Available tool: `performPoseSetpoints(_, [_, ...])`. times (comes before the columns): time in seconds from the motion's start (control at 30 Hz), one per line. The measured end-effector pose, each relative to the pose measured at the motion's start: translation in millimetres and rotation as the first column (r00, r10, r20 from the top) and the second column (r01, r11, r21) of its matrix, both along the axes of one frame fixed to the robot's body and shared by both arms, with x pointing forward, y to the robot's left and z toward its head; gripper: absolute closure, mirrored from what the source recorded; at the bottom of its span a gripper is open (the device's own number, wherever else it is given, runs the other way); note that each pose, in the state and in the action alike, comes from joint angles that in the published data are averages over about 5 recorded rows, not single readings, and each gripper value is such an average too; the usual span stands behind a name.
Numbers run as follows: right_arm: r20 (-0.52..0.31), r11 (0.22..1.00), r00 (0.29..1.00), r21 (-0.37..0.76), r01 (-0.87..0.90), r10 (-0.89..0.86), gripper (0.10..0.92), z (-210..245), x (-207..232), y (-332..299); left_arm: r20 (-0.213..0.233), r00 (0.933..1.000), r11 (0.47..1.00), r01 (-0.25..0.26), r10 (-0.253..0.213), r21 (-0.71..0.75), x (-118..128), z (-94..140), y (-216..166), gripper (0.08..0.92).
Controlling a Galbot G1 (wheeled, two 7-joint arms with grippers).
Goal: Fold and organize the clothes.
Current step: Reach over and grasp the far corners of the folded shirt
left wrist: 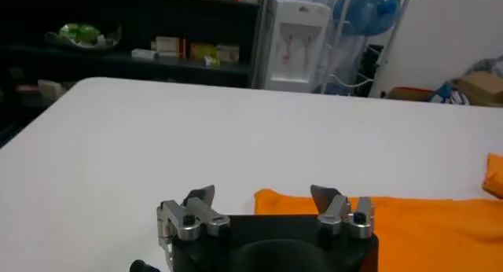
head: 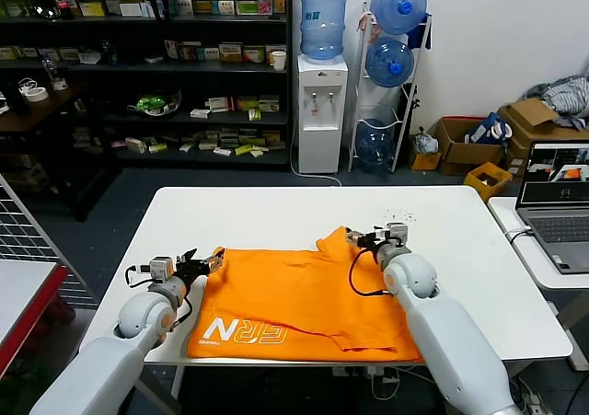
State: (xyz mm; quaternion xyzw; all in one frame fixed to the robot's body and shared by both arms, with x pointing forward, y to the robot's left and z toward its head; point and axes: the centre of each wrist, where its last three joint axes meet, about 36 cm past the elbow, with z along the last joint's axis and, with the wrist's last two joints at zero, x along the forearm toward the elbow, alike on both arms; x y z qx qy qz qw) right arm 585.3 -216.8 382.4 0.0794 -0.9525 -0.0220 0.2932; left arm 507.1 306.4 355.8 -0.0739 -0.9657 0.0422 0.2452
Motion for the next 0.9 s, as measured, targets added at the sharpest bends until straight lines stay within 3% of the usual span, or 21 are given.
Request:
performPoseSetpoints(0.53, [-0.091, 1.000, 0.996, -0.016, -0.027, 0.025, 0.218, -16, 27, 20, -0.057, 0.9982, 0.999, 0.021, -0.019, 0.037, 26, -8, -5, 0.177])
performPoseSetpoints(0.7, [-0.106, 0.999, 0.994, -0.018, -0.029, 0.027, 0.322, -18, 29, 22, -0.066, 0.9975, 0.999, 0.027, -0.024, 0.044, 28, -9, -7, 0.194])
performPoseSetpoints(0.9, [-0.110, 0.999, 0.993, -0.020, -0.034, 0.031, 0.496, -18, 30, 23, -0.073, 0.9971, 0.998, 0.026, -0.023, 0.051, 29, -11, -7, 0.344])
